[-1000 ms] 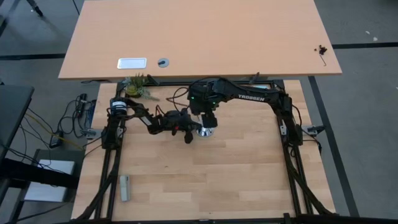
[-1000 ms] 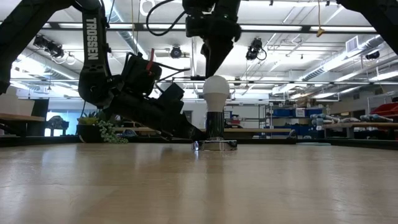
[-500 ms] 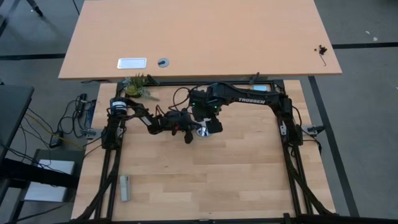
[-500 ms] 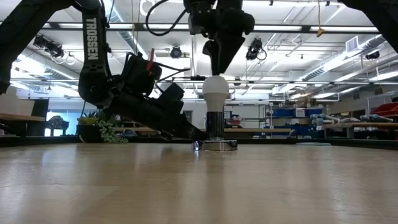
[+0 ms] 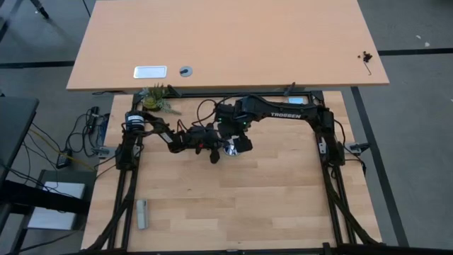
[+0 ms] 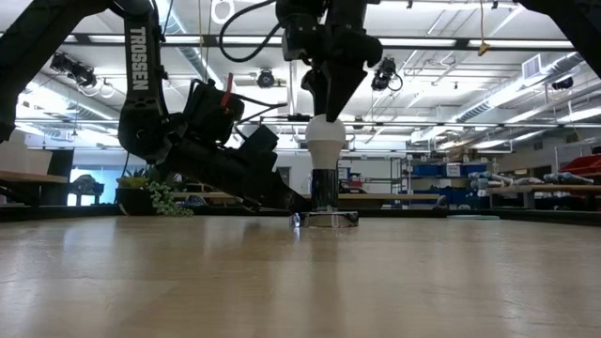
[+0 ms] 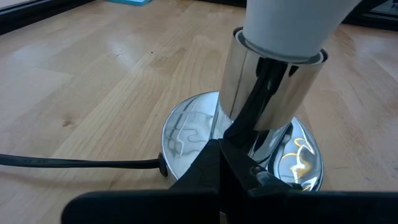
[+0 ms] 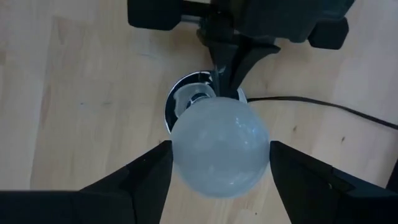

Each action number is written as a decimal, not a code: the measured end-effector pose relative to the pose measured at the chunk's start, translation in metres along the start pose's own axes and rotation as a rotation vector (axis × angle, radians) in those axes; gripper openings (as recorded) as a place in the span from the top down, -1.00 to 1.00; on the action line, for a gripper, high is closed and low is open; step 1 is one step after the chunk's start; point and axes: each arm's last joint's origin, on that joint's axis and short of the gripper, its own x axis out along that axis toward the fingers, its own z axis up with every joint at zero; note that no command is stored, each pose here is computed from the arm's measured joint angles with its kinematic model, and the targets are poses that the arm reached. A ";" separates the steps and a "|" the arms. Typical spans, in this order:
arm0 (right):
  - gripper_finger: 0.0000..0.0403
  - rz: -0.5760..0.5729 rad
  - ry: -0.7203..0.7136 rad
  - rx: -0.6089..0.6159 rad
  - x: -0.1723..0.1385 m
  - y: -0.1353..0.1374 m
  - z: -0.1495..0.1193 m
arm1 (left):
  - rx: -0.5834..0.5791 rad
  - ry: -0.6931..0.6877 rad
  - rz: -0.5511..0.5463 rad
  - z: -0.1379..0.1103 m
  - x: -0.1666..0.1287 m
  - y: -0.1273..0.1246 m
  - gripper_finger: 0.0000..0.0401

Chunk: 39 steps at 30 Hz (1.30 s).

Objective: Screw lightbulb
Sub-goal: Insert the white lightbulb into the silver lamp

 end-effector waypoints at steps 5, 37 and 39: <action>-0.30 -0.006 -0.024 0.042 0.002 -0.001 0.002 | 0.000 0.000 0.000 0.000 0.000 0.000 1.00; -0.32 0.002 -0.063 -0.025 -0.024 -0.002 0.007 | -0.003 0.000 0.000 0.000 0.000 0.000 1.00; -0.32 0.001 -0.023 -0.060 -0.015 0.000 0.005 | -0.003 0.000 0.000 0.000 0.000 0.000 1.00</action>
